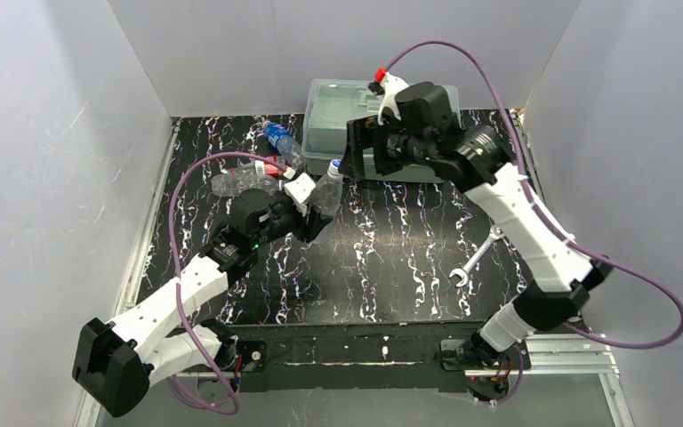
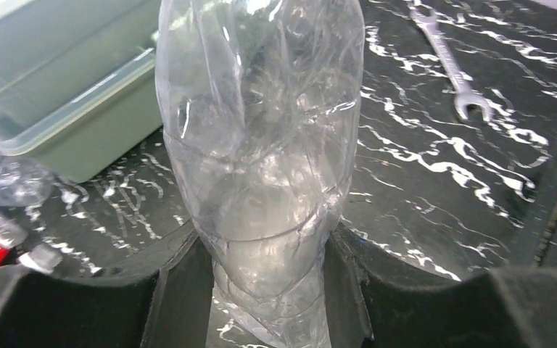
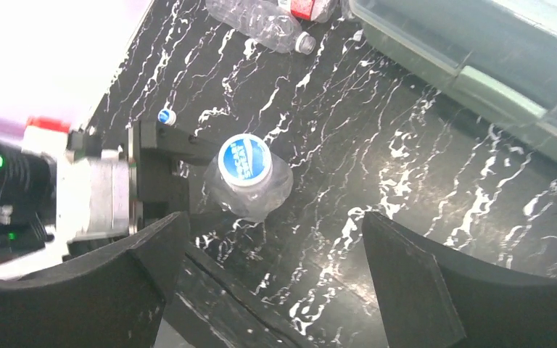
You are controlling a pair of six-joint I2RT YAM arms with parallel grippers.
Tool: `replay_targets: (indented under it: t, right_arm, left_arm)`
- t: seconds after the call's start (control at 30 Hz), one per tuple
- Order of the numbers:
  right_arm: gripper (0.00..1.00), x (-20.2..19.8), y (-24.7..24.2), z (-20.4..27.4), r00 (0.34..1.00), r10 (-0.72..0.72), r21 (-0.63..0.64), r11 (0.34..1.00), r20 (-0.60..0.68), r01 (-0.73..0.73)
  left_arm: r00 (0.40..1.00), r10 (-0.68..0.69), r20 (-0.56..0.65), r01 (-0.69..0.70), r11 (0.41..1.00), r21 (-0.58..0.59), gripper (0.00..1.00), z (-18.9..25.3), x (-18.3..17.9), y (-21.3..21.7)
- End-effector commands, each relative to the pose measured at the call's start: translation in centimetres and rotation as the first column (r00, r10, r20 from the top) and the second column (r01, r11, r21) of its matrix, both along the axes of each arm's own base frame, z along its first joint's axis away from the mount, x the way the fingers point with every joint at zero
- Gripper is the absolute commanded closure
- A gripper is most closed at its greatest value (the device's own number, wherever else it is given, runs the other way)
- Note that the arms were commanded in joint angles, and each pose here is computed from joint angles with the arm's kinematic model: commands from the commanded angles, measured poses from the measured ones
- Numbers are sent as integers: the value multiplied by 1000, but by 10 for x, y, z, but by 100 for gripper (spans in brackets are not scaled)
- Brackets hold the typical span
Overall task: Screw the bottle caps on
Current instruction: Screw the bottle cap onto the plastic bottle.
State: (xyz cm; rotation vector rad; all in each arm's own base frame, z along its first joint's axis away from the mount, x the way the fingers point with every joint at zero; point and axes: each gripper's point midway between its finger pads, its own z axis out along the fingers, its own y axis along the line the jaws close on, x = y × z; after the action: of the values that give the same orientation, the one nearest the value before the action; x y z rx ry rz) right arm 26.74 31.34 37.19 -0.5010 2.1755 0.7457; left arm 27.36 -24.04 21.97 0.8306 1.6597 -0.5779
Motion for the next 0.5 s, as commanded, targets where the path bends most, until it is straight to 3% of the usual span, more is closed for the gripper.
replay_targets:
  t: [0.0, 0.2, 0.47]
  right_arm:
    - [2, -11, -18, 33, 976, 82, 12, 996, 202, -86]
    - [4, -46, -21, 32, 927, 271, -4, 960, 258, -280]
    - [19, -82, -6, 24, 845, 482, 31, 864, 232, -502]
  left_arm:
    - [982, -177, -58, 171, 981, -93, 100, 13, -32, -13]
    - [936, -335, -111, 323, 940, -111, 100, 16, -67, -15]
    - [872, -467, -145, 449, 882, -144, 100, 22, -101, -14]
